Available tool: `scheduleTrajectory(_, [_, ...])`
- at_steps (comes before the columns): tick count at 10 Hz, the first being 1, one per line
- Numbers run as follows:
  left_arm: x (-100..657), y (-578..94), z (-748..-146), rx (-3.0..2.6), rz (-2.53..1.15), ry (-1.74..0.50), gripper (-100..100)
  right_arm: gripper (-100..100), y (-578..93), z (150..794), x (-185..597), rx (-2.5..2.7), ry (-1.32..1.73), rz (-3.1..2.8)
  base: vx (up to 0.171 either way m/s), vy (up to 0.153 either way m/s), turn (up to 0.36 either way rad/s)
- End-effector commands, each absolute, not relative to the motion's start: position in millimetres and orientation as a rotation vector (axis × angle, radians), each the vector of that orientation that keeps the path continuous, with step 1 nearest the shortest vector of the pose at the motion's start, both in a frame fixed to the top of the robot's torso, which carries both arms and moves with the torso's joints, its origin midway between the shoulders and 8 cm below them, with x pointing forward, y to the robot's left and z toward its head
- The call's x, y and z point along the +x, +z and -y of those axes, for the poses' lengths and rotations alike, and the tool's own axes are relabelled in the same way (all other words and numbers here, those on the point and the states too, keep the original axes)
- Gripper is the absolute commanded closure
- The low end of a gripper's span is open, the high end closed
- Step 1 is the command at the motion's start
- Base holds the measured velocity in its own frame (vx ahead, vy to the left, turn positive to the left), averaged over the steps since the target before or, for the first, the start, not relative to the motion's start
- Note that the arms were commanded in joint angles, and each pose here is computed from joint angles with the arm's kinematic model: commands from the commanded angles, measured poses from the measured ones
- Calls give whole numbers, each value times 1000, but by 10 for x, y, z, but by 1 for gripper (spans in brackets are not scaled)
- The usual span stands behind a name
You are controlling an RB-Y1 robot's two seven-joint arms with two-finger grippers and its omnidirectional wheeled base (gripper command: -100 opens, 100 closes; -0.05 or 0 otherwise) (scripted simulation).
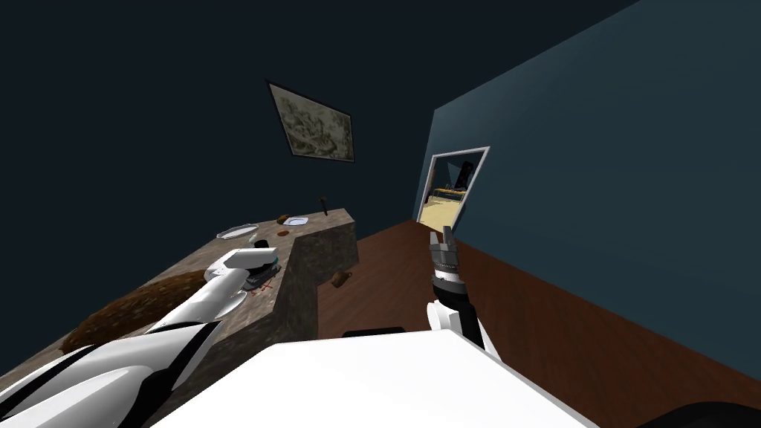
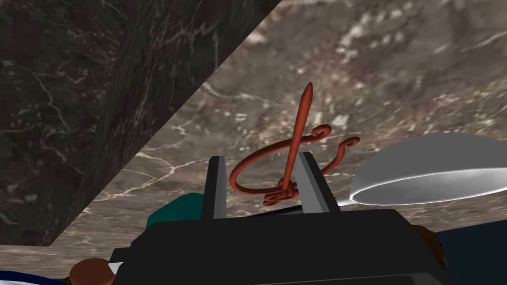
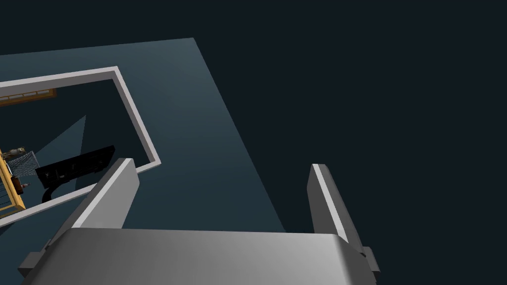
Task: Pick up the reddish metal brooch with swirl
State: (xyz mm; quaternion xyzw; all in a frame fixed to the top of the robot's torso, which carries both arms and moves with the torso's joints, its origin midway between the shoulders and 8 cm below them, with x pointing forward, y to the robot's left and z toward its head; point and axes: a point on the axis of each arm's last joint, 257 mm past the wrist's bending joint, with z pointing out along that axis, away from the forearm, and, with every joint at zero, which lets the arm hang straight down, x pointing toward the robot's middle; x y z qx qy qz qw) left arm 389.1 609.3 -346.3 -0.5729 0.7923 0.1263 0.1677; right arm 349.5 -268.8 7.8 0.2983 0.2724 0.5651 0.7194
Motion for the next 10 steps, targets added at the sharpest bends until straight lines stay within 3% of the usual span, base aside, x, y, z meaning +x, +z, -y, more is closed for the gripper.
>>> scheduleTrajectory(1, [3873,-3431,-6111,-1593,-2278,353,100,0,78,2688,3495,660,1249,-602,153,-115,281])
scheduleTrajectory(9, [3845,-3283,-6128,-1444,-2360,322,100,0,78,2687,3495,659,1250,-602,116,-90,176])
scheduleTrajectory(10, [3842,-3281,-6128,-1440,-2363,323,0,0,79,2687,3495,659,1250,-602,7,-10,-9])
